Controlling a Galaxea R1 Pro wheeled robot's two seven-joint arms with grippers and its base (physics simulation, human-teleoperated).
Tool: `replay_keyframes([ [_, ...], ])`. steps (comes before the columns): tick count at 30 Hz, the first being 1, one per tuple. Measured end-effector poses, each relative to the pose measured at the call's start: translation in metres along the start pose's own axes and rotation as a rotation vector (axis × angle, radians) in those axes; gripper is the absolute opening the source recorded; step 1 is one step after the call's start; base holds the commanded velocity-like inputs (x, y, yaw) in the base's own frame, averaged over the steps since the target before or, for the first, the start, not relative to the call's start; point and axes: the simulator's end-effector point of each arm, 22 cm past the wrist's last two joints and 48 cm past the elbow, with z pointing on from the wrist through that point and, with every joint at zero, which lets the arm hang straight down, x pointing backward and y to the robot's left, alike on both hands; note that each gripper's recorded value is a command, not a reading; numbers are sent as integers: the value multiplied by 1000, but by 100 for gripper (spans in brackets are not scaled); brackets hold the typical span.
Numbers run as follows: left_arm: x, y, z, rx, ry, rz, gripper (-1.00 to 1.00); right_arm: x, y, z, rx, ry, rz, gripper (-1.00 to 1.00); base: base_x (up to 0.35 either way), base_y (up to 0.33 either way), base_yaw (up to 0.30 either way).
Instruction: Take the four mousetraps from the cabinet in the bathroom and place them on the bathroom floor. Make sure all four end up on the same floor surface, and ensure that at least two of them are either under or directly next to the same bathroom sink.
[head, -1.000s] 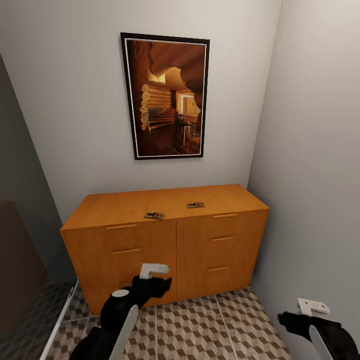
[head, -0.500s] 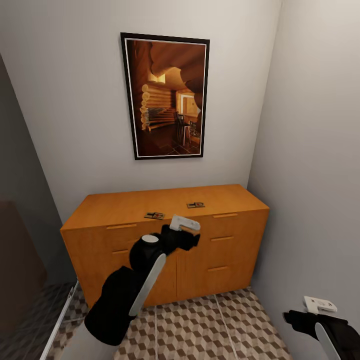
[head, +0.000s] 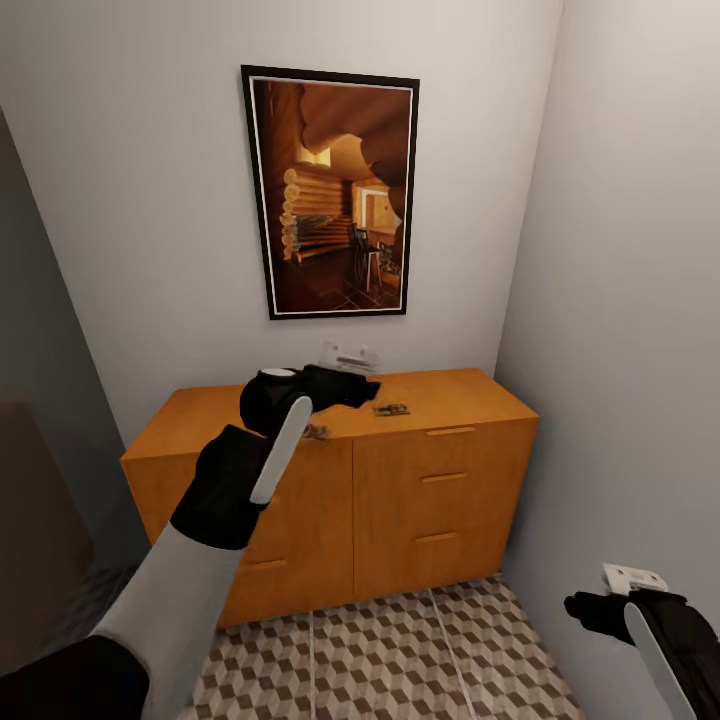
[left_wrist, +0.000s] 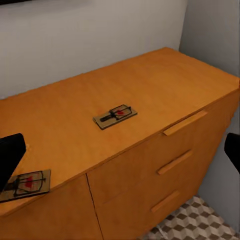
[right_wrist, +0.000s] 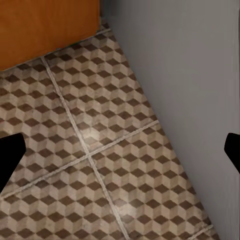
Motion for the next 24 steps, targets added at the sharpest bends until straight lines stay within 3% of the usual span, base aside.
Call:
replay_keyframes([
  [4, -15, 18, -1, -22, -16, -33, 100, -37, 7, -10, -15, -15, 8, 100, 0, 0, 0],
  [12, -17, 63, 2, -84, -1, -103, 100, -188, 31, -64, -75, -260, 62, 100, 0, 0, 0],
  [14, -11, 94, 1, -130, 10, -129, 100, -261, 39, -107, -107, -389, 90, 100, 0, 0, 0],
  [21, -1, 145, -7, -197, 17, -190, 100, -368, 54, -195, -159, -591, 113, 100, 0, 0, 0],
  [23, 2, 154, -8, -209, 22, -208, 100, -389, 68, -218, -179, -632, 99, 100, 0, 0, 0],
  [24, 6, 165, -10, -224, 31, -227, 100, -410, 95, -244, -217, -675, 69, 100, 0, 0, 0],
])
